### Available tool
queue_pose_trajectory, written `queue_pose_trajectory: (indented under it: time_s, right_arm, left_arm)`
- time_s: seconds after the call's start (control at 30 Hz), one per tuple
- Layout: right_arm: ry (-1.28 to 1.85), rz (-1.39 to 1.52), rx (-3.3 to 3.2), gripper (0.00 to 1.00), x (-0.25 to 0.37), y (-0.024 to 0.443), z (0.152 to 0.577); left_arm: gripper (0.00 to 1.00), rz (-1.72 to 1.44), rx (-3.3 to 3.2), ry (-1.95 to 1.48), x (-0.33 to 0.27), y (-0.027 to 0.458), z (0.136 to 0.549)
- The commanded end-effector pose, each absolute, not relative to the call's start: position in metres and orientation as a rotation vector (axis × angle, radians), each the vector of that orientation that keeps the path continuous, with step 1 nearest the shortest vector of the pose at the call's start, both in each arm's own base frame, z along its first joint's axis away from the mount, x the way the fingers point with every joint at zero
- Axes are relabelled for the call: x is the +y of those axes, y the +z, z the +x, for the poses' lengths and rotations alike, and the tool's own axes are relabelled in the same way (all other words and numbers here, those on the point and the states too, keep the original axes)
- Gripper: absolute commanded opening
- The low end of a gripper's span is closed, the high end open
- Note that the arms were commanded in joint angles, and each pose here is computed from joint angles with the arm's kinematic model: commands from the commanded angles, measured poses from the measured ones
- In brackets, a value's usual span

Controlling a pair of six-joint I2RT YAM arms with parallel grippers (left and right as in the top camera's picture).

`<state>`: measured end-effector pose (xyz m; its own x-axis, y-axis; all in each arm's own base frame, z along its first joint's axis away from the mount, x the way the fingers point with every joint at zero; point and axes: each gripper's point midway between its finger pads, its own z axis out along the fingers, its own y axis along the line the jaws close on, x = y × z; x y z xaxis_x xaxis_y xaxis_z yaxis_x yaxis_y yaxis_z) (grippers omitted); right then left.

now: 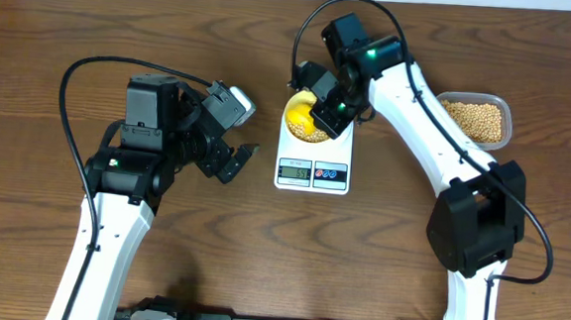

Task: Scoop item into bowl and weigh 50g on scale
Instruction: 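Lift the scoop out of the bowl and carry it to the tub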

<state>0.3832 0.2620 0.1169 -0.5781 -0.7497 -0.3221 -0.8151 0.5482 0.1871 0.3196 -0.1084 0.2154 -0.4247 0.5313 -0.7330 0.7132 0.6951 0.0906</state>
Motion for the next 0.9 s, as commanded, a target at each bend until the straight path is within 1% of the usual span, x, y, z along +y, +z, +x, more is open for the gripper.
queue_pose_trajectory:
  time_s: [0.0,0.23,0.47,0.73,0.87]
  right_arm:
    - [0.685,-1.248,2.587,0.01,0.266,0.121,0.381]
    - [1.022,-1.117,2.515,0.01,0.266,0.149,0.385]
    - [1.245,-0.980,2.453,0.01,0.249,0.170,0.393]
    - [1.369,-0.870,2.390,0.01,0.231,0.186,0.404]
    - [1.383,-0.834,2.372,0.01,0.221,0.193,0.409]
  left_arm:
    - [0.97,0.928,2.144,-0.297,-0.106,0.212,0.319]
    - [0.97,0.928,2.144,-0.297,-0.106,0.212,0.319]
    - [0.97,0.928,2.144,-0.297,-0.105,0.212,0.319]
    - [0.97,0.928,2.144,-0.297,-0.106,0.212,0.319]
    - [0.97,0.928,2.144,-0.297,-0.106,0.212,0.319]
